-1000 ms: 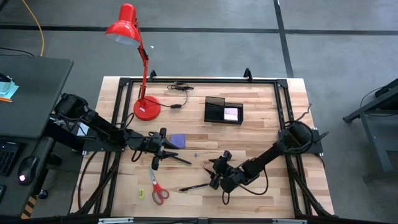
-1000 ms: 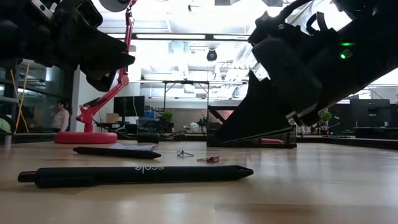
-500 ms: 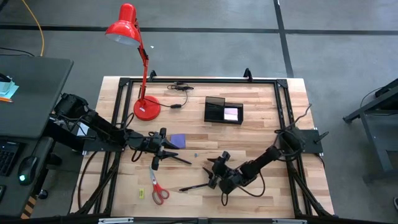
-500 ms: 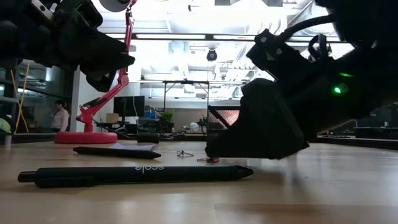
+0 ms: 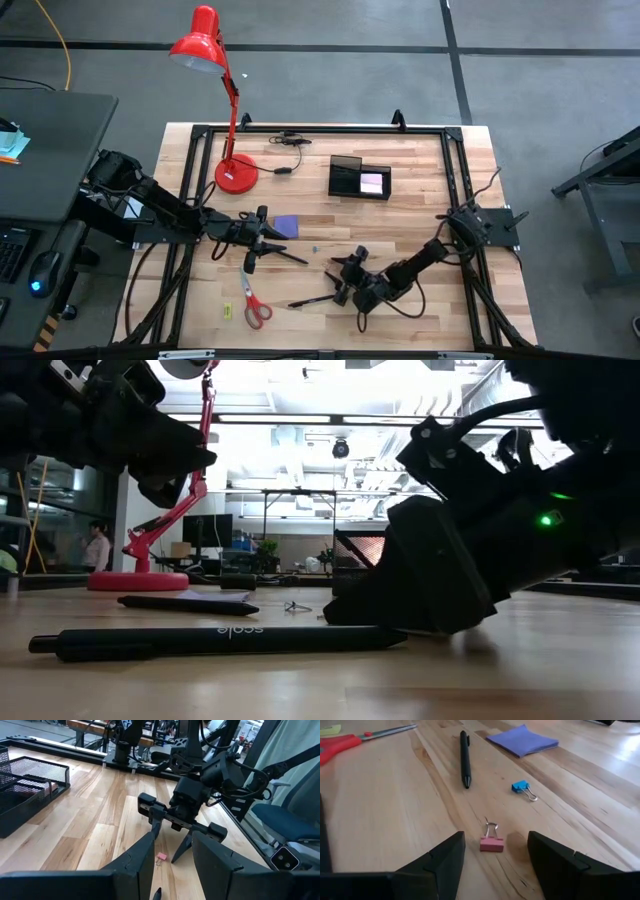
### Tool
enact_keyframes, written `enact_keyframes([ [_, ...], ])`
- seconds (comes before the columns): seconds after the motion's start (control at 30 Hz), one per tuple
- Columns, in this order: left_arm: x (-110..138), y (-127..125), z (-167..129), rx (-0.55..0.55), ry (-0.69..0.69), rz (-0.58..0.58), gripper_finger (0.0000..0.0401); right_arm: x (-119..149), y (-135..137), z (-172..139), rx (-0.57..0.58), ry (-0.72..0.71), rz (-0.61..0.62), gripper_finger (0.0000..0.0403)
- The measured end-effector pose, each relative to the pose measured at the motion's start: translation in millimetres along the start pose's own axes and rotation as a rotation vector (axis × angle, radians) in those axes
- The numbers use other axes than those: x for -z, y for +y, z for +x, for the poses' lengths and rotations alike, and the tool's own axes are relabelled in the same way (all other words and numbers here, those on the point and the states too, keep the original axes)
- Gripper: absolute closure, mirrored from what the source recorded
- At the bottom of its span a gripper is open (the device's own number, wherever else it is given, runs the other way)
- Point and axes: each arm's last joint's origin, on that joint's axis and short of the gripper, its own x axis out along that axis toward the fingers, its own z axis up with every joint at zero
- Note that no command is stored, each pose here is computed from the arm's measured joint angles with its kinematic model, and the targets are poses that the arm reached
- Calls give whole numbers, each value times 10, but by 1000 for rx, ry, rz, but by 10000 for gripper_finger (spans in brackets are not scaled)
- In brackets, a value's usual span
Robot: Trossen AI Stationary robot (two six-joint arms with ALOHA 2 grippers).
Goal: Pick and place office supplies into organizer
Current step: Put the pink binder clip into the black desk organizer
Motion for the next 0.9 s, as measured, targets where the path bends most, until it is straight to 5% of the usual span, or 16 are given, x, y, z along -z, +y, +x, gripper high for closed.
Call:
enact_keyframes([
  [0.27, 0, 0, 0, 0, 0, 0, 284, 8, -12, 7, 8, 10, 19, 209],
  [0.9, 0, 0, 0, 0, 0, 0, 284, 5, -14, 12, 9, 6, 21, 357],
])
